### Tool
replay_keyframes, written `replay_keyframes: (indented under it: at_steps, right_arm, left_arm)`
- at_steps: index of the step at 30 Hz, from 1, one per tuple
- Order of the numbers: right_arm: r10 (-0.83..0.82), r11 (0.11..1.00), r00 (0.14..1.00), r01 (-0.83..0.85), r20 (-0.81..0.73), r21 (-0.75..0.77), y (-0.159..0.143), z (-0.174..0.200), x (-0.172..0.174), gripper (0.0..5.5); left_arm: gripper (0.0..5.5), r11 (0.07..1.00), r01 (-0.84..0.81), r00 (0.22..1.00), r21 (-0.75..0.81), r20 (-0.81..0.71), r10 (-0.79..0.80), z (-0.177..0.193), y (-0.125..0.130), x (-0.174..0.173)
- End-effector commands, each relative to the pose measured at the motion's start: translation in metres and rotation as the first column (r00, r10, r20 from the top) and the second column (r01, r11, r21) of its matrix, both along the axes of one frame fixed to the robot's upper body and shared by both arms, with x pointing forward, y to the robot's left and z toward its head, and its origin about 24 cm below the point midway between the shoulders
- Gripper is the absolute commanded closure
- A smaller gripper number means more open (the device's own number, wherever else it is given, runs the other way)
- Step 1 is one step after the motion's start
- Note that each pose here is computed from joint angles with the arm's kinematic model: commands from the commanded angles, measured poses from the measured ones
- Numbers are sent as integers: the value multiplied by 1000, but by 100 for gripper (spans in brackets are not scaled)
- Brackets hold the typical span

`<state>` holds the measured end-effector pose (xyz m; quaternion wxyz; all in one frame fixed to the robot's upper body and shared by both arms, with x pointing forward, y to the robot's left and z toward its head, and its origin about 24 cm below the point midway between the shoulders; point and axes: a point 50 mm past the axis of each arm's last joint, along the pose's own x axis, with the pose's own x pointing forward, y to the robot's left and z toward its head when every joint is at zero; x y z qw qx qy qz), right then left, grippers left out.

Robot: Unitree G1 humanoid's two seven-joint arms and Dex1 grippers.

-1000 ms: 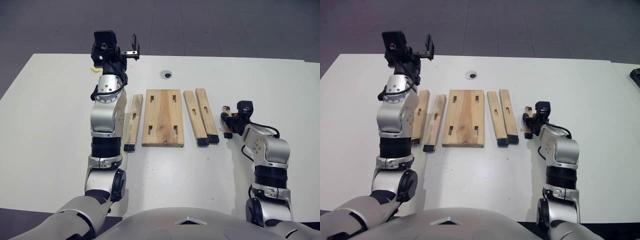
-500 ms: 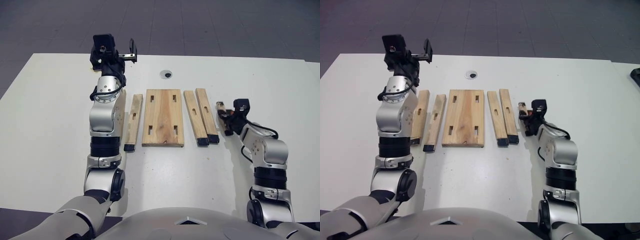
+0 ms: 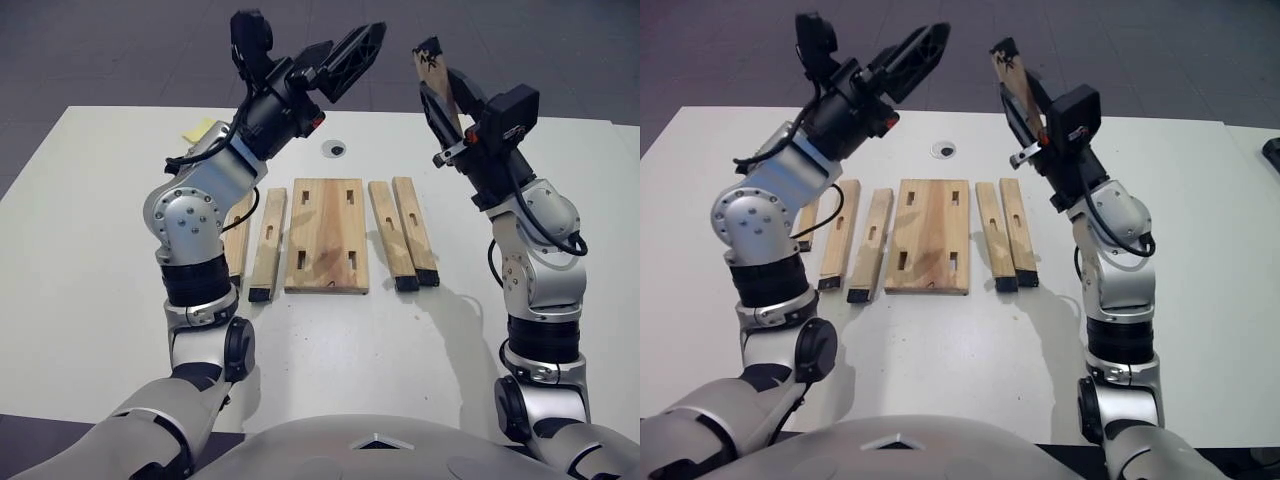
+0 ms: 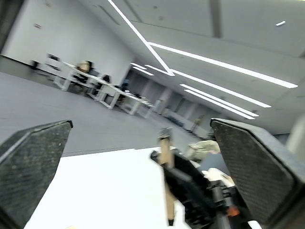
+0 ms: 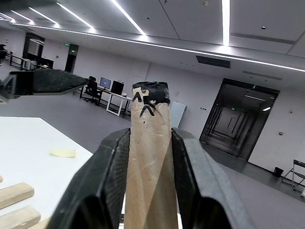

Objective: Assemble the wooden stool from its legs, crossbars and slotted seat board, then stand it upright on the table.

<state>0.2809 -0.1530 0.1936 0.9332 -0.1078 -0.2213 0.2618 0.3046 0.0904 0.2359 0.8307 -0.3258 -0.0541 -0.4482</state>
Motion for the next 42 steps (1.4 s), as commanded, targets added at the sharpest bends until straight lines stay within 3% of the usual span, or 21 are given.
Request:
replay_keyframes:
  at_steps: [1, 11, 19, 42]
  right_arm:
    - [79, 997, 997, -79, 25, -10, 12, 4, -6, 424]
    - [130, 991, 991, -129, 26, -26, 25, 1, -11, 424]
    - [120, 992, 993, -120, 15, -36, 26, -3, -12, 424]
    - [119, 991, 993, -119, -2, -54, 30, -9, -12, 424]
  left_arm:
    - [10, 994, 98, 994, -42, -36, -99, 9, -9, -1]
    - [10, 992, 127, 982, -28, -140, -130, -10, -30, 5]
    - [10, 993, 109, 979, -42, -171, -115, -18, -30, 7]
    - [373, 994, 113, 975, -15, -191, -114, -29, -34, 4]
